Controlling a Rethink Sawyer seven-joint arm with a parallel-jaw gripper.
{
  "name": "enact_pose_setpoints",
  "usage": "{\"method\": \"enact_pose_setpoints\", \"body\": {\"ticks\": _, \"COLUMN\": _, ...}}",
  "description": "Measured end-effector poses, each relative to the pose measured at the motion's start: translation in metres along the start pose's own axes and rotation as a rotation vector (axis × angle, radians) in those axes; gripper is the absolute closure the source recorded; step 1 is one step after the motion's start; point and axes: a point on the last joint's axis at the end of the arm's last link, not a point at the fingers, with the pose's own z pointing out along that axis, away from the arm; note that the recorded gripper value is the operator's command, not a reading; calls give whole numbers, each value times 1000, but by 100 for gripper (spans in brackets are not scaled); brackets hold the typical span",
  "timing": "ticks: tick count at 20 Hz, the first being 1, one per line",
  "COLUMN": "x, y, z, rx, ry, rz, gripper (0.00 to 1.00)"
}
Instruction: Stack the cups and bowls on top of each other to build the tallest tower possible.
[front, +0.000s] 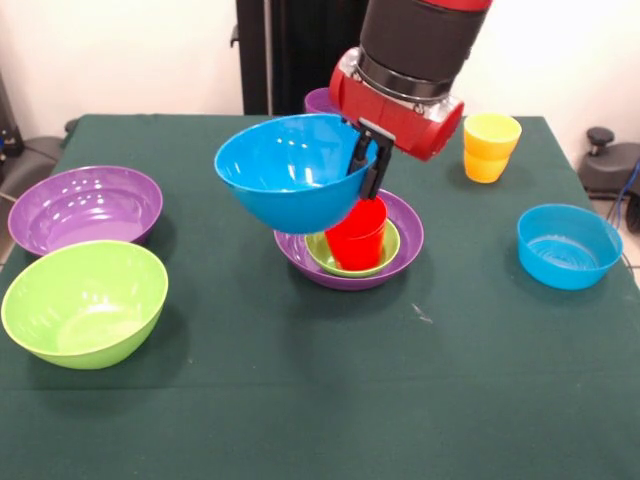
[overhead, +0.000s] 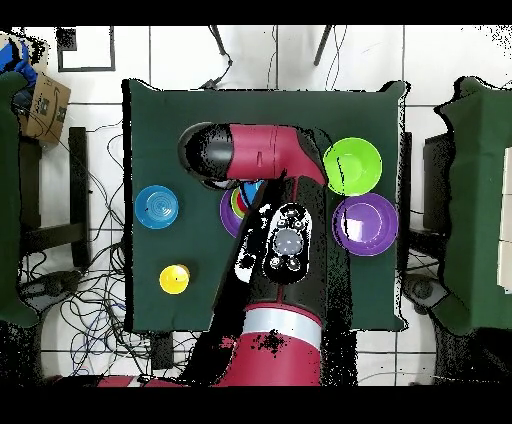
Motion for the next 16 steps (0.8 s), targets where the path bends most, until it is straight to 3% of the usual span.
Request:
{"method": "enact_pose_setpoints", "body": {"ticks": 11, "x": 31, "y": 16, "z": 25, "rx": -3, "ry": 48, "rz": -12, "gripper": 100}}
{"method": "enact_pose_setpoints", "body": {"ticks": 16, "x": 40, "y": 27, "z": 22, "rx": -7, "ry": 59, "rz": -21, "gripper": 100}}
